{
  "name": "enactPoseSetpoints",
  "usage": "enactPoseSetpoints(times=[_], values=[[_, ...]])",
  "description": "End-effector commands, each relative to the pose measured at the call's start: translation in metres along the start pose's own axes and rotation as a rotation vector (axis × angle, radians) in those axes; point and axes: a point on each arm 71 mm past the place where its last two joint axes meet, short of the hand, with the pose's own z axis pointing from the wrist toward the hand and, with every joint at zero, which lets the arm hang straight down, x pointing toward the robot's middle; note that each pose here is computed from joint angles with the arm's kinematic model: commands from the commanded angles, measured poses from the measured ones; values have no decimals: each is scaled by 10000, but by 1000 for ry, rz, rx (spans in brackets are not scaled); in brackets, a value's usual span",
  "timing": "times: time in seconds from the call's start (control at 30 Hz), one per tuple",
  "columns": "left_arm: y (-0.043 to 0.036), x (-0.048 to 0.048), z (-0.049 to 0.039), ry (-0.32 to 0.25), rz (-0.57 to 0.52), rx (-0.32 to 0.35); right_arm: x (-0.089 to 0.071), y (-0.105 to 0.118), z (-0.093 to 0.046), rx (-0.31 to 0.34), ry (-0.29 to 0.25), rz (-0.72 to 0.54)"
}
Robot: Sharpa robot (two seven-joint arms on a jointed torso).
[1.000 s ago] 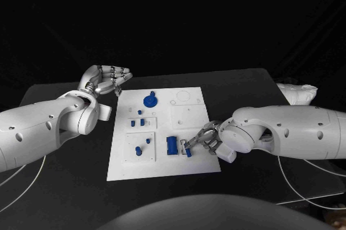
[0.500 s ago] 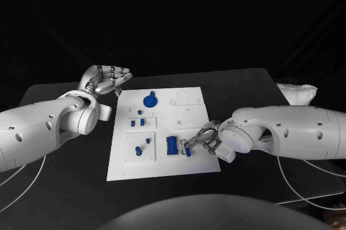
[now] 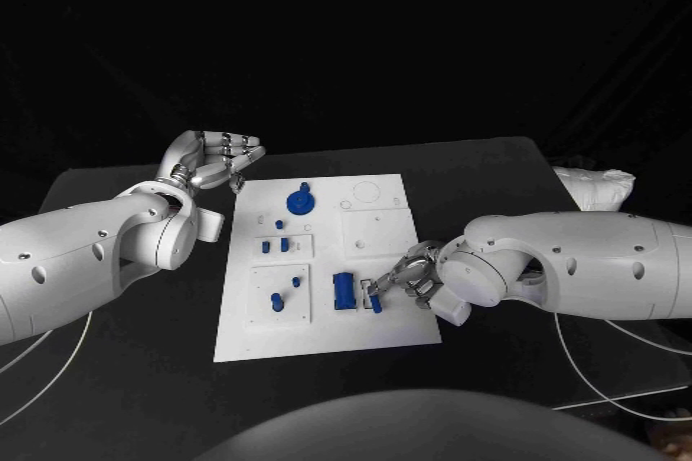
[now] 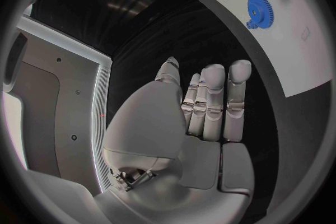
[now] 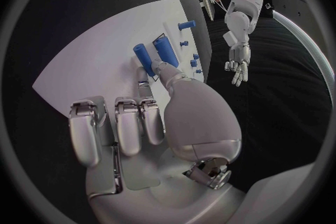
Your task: Assemble the parts on the task board
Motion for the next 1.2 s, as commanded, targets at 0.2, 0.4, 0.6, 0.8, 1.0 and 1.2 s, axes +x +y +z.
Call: enactPoseSetpoints(times=[0.2,0.4,0.6,0.8,1.0,1.2], values=[[-13,21,2,17,-5,8,-5,-8,-22,-3,-9,2],[-13,23,3,18,-5,8,6,-21,-41,1,-10,6],[-12,20,3,18,-5,8,9,-29,-57,-1,-17,13],[-11,19,3,18,-5,7,9,-36,-65,-1,-19,15],[-12,22,5,19,-5,8,7,-36,-63,-5,-17,18],[-11,23,9,19,-5,8,2,-21,-42,-12,-15,20]])
